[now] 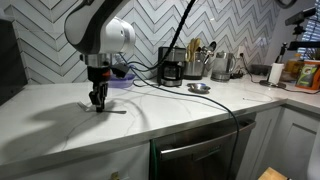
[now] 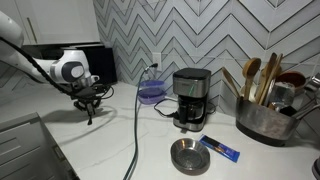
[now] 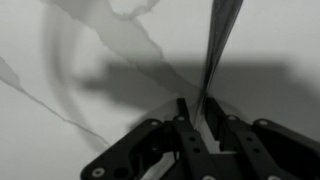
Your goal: Put the fork on the silver plate
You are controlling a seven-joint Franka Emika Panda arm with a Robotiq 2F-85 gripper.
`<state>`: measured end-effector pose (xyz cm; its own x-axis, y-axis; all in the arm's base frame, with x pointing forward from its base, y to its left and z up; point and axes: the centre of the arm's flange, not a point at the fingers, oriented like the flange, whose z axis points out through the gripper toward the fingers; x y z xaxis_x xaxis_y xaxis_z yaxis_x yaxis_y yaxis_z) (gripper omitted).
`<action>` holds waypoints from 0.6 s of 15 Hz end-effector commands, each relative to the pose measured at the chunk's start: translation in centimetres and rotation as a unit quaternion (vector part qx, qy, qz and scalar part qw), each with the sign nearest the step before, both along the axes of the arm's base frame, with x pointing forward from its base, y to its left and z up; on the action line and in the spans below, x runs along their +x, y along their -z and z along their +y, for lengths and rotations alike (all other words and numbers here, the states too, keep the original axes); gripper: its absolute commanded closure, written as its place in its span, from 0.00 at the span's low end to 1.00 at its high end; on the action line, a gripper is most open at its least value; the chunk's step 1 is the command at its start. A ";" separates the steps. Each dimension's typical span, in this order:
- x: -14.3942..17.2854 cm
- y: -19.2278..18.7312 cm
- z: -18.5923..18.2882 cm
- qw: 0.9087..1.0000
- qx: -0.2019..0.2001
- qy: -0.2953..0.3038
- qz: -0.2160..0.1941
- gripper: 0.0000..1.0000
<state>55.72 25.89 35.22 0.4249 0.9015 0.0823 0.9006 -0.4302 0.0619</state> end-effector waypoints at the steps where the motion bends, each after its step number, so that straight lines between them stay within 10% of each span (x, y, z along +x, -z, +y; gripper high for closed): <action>1: 0.3 1.0 0.2 1.000 0.002 -0.008 0.008 0.71; 9: 0.0 1.7 0.9 1.000 -0.006 -0.016 0.021 0.68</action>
<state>55.72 26.17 35.16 0.4208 0.9034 0.0827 0.9029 -0.4259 0.0582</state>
